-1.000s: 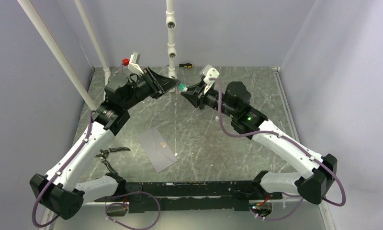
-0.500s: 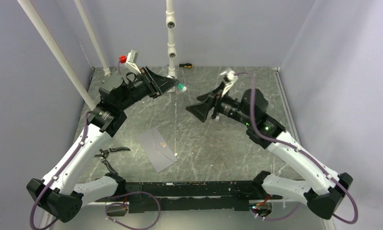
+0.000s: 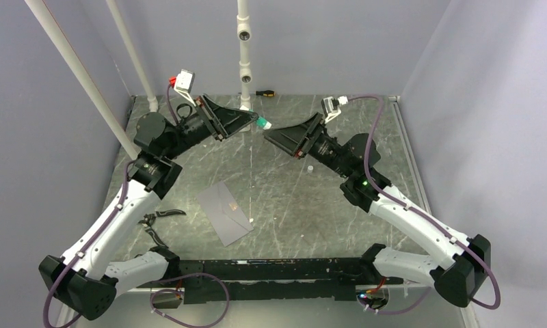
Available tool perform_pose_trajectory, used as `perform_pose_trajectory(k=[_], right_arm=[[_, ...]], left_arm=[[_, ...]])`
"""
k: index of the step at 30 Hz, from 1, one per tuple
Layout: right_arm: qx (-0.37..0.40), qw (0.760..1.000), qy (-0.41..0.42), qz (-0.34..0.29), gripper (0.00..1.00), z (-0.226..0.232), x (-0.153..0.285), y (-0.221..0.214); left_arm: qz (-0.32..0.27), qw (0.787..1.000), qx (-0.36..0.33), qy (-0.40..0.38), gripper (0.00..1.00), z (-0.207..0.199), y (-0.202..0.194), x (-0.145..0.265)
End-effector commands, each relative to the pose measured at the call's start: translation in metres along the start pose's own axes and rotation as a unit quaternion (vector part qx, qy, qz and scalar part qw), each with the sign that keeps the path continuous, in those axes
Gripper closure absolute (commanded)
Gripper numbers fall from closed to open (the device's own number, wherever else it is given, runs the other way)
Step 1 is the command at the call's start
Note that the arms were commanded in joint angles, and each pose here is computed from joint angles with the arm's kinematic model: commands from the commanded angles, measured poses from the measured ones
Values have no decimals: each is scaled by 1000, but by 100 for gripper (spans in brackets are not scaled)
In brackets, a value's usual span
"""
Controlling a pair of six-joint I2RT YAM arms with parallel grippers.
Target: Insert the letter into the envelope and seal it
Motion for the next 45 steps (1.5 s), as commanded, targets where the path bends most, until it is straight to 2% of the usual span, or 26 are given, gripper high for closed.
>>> perform_pose_trajectory(k=[1,9,15,17,20,22,24,25,28,32,35,36,38,39,41,44,45], right_arm=[[10,993,112,-23,31,71,-1,15],[7,994,106,-18,51,66,-5,15],[45,993,106,-3,83,66,-8,12],[75,991,108,1,89,67,-9,11],[194,973,121,33,95,69,-9,5],[300,945,110,67,96,60,-12,2],[402,906,98,94,97,49,-14,3],[469,872,93,100,98,44,-16,6],[590,795,76,117,99,32,-17,12],[697,706,40,118,99,14,-17,18],[748,652,-1,123,96,-2,-20,24],[758,641,-10,122,94,-6,-20,26],[756,642,-12,131,81,-7,-21,25],[741,656,-9,143,72,-5,-19,21],[689,710,14,147,50,15,-13,13],[601,778,70,169,27,45,6,-6],[574,797,80,170,19,52,12,-11]], left_arm=[[-15,998,-21,-60,98,-27,9,6],[-17,997,-27,-64,98,-32,12,7],[-17,998,-22,-62,98,-34,12,10],[-20,998,-18,-54,97,-32,12,10],[-27,999,-1,-27,98,-26,14,10],[-35,998,38,28,97,-13,17,8],[-34,995,64,71,97,-3,19,6],[-27,993,73,86,98,1,19,5],[-9,988,97,116,97,8,19,-2],[-4,984,128,124,98,12,20,-10],[2,982,137,133,98,15,22,-14],[7,981,135,141,97,16,22,-15],[13,982,118,149,98,17,24,-16],[14,983,106,150,98,17,24,-15],[18,987,71,146,98,14,27,-14],[40,995,-31,91,98,0,28,-14],[55,994,-77,48,98,-10,26,-13]])
Point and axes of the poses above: each gripper's point midway between its finger pads, its own x axis back along the fingers, its own z axis along the line the jaws close on, y = z × x, the point moved 3 cm from there along x, back along the fingers, and after that the axes turned 11 degrees about -x, right-handed, at the moved point
